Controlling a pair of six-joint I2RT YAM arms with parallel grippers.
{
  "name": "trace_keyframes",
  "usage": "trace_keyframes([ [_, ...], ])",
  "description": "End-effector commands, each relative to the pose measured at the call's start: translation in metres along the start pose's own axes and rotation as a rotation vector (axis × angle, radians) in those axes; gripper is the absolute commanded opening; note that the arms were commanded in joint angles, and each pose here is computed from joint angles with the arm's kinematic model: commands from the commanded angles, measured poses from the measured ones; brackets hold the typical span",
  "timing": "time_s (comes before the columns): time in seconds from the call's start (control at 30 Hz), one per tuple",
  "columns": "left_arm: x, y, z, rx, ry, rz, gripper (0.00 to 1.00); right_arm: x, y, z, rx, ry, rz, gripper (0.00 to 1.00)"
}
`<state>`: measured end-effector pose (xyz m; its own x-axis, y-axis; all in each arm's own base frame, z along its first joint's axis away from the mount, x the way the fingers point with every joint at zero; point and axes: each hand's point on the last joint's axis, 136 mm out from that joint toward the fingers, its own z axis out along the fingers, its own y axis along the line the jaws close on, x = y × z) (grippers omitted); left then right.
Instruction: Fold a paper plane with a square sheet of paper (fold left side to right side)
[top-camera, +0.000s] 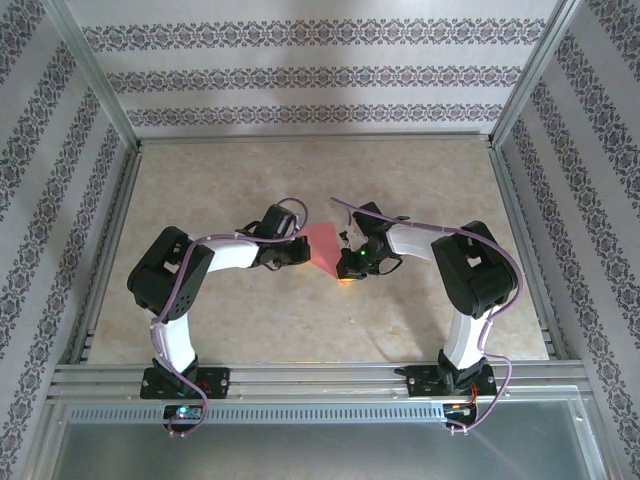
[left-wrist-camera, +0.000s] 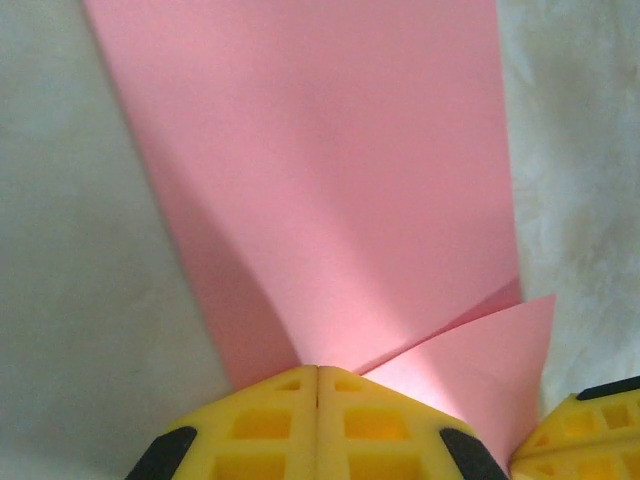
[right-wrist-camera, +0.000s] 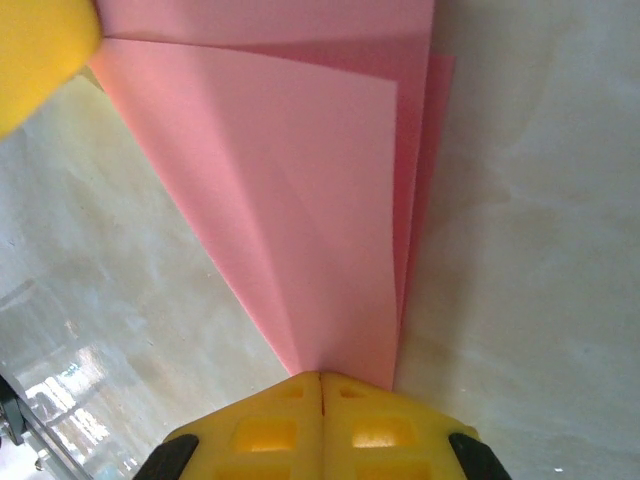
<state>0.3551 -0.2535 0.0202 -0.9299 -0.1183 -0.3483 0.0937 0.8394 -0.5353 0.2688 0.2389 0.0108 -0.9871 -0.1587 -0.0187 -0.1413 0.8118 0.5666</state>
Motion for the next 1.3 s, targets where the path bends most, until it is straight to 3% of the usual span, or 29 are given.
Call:
trace_keyframes([
  [0.0, -0.004, 0.055, -0.013, -0.178, -0.034, -0.027, 0.01, 0.049, -0.074, 0.017, 0.293, 0.148, 0.104, 0.0],
  [0.17, -0.013, 0.041, -0.03, -0.153, -0.066, 0.007, 0.01, 0.048, -0.074, 0.017, 0.292, 0.146, 0.107, 0.0],
  [0.33, -0.009, 0.002, -0.039, -0.049, -0.054, 0.089, 0.01, 0.046, -0.073, 0.017, 0.289, 0.14, 0.106, 0.0],
  [0.6, 0.015, -0.059, -0.021, 0.109, -0.019, 0.147, 0.01, 0.046, -0.075, 0.015, 0.288, 0.136, 0.116, 0.0],
  [0.87, 0.017, -0.064, 0.009, 0.107, 0.023, 0.152, 0.0, 0.046, -0.074, 0.016, 0.285, 0.137, 0.116, 0.0],
  [1.27, 0.015, -0.048, 0.014, 0.027, 0.008, 0.171, 0.0, 0.046, -0.074, 0.016, 0.284, 0.139, 0.118, 0.0],
])
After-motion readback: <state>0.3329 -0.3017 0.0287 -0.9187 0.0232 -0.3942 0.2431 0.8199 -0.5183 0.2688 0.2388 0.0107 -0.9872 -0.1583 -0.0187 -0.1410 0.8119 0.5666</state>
